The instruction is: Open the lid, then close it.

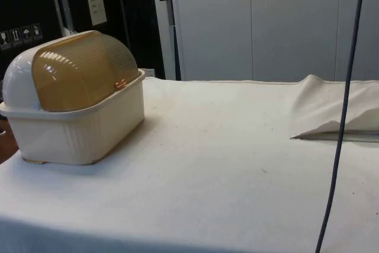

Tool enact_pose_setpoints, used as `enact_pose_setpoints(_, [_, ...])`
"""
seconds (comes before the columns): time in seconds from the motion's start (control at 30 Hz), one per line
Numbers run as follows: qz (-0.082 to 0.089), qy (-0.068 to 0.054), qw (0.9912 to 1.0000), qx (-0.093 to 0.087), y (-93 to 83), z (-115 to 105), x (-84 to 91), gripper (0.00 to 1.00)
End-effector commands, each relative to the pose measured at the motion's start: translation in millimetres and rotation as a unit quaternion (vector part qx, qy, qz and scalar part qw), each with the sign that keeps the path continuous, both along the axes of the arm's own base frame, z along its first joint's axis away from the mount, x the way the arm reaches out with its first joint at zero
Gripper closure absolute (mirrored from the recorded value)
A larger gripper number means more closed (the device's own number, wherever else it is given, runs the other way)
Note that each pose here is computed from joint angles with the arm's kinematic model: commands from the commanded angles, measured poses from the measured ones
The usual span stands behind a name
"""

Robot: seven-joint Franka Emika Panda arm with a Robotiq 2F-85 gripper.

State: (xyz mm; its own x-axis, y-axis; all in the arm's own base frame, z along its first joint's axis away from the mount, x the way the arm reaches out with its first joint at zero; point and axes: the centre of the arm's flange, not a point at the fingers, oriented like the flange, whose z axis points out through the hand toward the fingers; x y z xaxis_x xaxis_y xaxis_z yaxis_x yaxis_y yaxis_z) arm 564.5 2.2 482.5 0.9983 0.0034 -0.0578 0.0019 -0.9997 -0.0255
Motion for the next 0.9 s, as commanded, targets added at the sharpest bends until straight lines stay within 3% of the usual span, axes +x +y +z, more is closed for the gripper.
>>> enact_pose_setpoints(0.0, [-0.001,-0.003,0.99998,-0.005,-0.3,0.7,-2.5,0.02])
enact_pose_setpoints(0.03, [0.000,0.001,1.00000,-0.001,-0.2,-0.9,-0.6,0.06])
enact_pose_setpoints(0.1, [-0.001,-0.003,0.99998,-0.006,0.1,0.1,-3.6,0.11])
enact_pose_setpoints(0.13, [-0.001,-0.003,0.99997,-0.007,-0.1,0.4,-4.1,0.17])
enact_pose_setpoints(0.17, [-0.002,-0.003,0.99996,-0.009,-0.3,-0.3,-5.0,0.29])
enact_pose_setpoints(0.3, [-0.002,-0.004,0.99994,-0.010,-0.5,0.1,-5.7,0.51])
enact_pose_setpoints(0.33, [-0.001,0.002,0.99998,-0.006,-1.0,-1.1,-4.4,0.56])
enact_pose_setpoints(0.37, [-0.002,-0.003,0.99994,-0.010,-0.6,-0.4,-5.9,0.56])
enact_pose_setpoints(0.43, [-0.002,-0.003,0.99994,-0.011,-0.7,-0.8,-5.9,0.73])
enact_pose_setpoints(0.57, [-0.002,-0.003,0.99994,-0.011,-0.7,-0.7,-6.2,0.97])
enact_pose_setpoints(0.6, [-0.004,-0.005,0.99992,-0.011,-0.7,-2.0,-6.1,1.00])
enact_pose_setpoints(0.63, [-0.001,0.002,0.99997,-0.007,-0.7,-1.8,-4.8,1.00])
enact_pose_setpoints(0.67, [-0.006,-0.006,0.99991,-0.011,-0.7,-4.2,-5.9,1.00])
enact_pose_setpoints(0.87, [-0.019,-0.016,0.99962,-0.013,1.9,-18.8,-7.8,1.00])
